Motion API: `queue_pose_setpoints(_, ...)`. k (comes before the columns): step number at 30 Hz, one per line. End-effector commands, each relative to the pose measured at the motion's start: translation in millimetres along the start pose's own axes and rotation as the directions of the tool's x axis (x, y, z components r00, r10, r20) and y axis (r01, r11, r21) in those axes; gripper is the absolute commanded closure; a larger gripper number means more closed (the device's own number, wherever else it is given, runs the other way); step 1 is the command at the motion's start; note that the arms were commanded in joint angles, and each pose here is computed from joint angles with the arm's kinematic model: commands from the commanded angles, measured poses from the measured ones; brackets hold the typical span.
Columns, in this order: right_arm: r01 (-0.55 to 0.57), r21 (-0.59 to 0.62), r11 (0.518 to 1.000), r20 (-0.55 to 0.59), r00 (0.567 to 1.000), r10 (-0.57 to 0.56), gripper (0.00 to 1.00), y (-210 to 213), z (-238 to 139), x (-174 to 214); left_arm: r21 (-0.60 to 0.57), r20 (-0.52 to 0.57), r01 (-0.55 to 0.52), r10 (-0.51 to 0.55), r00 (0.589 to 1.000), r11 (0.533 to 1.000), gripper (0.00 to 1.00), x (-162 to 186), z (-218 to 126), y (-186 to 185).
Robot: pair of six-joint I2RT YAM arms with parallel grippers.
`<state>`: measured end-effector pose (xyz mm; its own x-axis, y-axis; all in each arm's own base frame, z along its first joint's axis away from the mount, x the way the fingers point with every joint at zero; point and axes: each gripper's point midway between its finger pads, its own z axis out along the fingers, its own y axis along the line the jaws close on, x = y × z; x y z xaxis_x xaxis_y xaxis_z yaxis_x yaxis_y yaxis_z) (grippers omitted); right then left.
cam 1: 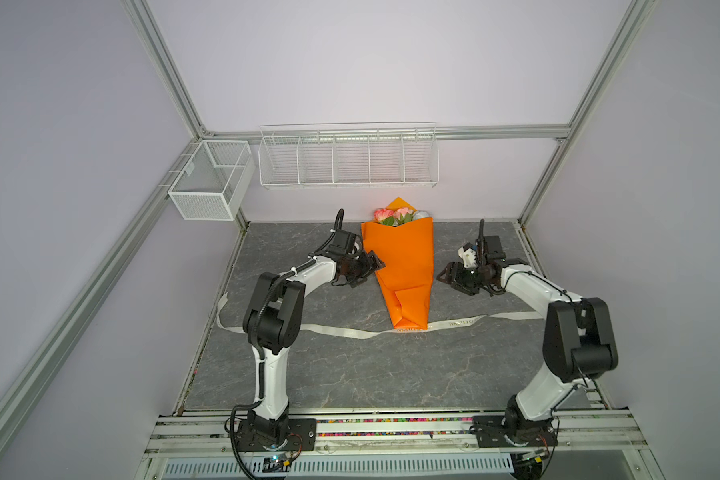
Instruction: Tie the bouquet of fake flowers
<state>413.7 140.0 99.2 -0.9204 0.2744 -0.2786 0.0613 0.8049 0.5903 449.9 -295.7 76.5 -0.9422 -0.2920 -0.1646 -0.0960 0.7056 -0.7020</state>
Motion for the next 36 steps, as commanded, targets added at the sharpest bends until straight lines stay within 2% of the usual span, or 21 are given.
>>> queue_pose_setpoints(1, -0.02, -0.071, 0.997, 0.024, 0.999, 0.021, 0.28, 13, 21, -28, 0.028, 0.016, 0.016, -0.017, 1.0, 0.999, 0.14, -20, 8, -3)
queue_pose_setpoints(8, -0.073, -0.102, 0.992, 0.008, 0.997, 0.074, 0.26, 5, 64, -63, 0.066, -0.001, 0.063, -0.063, 0.998, 0.996, 0.22, -46, 32, 9)
queue_pose_setpoints(13, -0.098, -0.125, 0.987, -0.009, 0.995, 0.098, 0.26, -7, 91, -79, 0.081, -0.035, 0.082, -0.079, 0.996, 0.993, 0.22, -57, 53, 14)
queue_pose_setpoints(20, -0.114, -0.22, 0.969, -0.031, 0.993, 0.11, 0.28, -8, 123, -94, 0.132, -0.072, 0.121, -0.112, 0.991, 0.984, 0.25, -64, 84, 14)
queue_pose_setpoints(27, -0.138, -0.322, 0.937, -0.055, 0.99, 0.127, 0.32, 3, 149, -97, 0.171, -0.108, 0.138, -0.12, 0.987, 0.976, 0.32, -66, 105, 10)
queue_pose_setpoints(29, -0.142, -0.346, 0.927, -0.061, 0.99, 0.128, 0.35, 8, 154, -97, 0.199, -0.11, 0.141, -0.121, 0.987, 0.97, 0.36, -67, 107, 4)
queue_pose_setpoints(32, -0.138, -0.372, 0.918, -0.054, 0.99, 0.128, 0.45, 16, 153, -101, 0.237, -0.11, 0.139, -0.115, 0.987, 0.962, 0.46, -69, 106, -6)
queue_pose_setpoints(36, -0.114, -0.418, 0.902, -0.022, 0.993, 0.115, 0.66, 35, 138, -116, 0.254, -0.072, 0.101, -0.086, 0.994, 0.962, 0.65, -79, 95, -20)
